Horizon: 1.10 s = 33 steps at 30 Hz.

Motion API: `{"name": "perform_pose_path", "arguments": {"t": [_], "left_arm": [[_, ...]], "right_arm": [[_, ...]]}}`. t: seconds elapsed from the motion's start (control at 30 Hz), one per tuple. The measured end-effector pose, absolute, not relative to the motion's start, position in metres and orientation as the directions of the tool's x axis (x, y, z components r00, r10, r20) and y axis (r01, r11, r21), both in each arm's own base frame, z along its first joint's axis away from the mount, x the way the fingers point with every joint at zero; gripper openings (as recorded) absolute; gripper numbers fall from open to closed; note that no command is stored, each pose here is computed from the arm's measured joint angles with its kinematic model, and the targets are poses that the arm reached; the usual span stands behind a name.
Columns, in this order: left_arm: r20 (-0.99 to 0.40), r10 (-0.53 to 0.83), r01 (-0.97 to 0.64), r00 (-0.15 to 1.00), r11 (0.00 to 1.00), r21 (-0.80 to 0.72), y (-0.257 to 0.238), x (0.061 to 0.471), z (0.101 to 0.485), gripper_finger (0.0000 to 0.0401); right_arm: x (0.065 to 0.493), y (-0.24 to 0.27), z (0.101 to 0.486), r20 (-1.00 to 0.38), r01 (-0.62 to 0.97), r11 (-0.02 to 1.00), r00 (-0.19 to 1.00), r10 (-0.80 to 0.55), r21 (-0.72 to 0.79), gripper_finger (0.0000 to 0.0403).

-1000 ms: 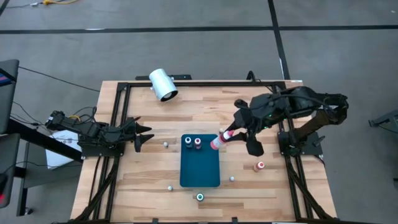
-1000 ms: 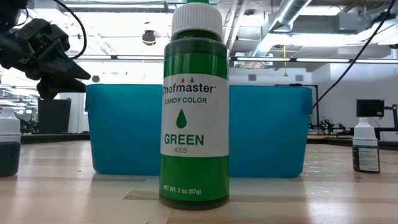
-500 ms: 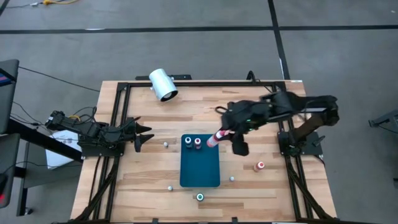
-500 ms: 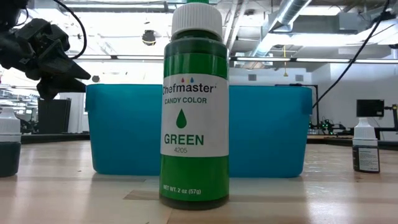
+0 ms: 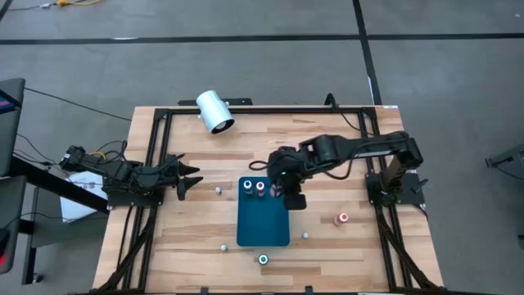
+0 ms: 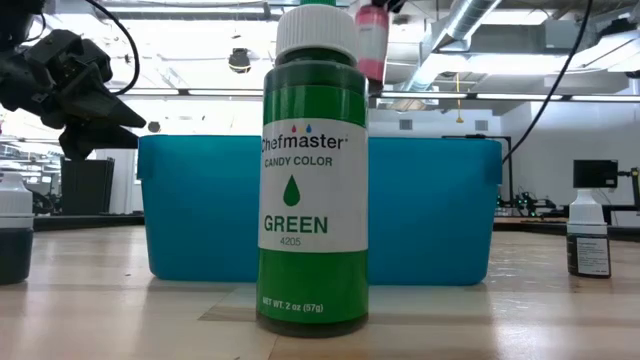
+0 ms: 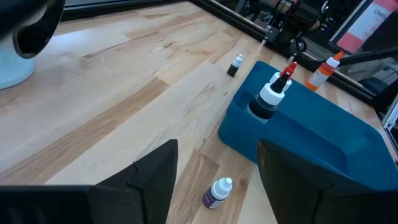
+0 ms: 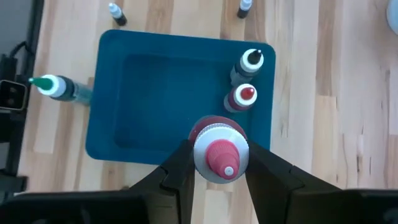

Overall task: Pick & Place food coloring
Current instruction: Put the large pink food coloring bottle into the blue bin

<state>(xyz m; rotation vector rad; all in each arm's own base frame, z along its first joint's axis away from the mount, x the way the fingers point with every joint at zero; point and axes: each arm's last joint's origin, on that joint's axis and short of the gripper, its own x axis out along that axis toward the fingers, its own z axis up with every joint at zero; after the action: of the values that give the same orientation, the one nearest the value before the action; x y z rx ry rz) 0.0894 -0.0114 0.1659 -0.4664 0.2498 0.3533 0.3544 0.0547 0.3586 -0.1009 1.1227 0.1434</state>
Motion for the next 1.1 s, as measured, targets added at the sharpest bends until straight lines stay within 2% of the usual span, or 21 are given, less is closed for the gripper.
{"name": "perform_pose_path", "arguments": {"t": [0.37, 1.1], "left_arm": [[-0.313, 0.273, -0.385, 0.910, 0.837, -0.388, -0.011, 0.089, 0.166, 0.0209], [-0.313, 0.271, -0.388, 0.910, 0.823, -0.415, -0.012, 0.089, 0.166, 0.0209]], "right_arm": [[0.364, 0.049, 0.311, -0.934, -0.163, 0.987, 0.354, 0.051, -0.008, 0.0111], [0.368, 0.029, 0.239, -0.926, -0.129, 0.991, 0.376, 0.034, -0.016, 0.0113]]}}
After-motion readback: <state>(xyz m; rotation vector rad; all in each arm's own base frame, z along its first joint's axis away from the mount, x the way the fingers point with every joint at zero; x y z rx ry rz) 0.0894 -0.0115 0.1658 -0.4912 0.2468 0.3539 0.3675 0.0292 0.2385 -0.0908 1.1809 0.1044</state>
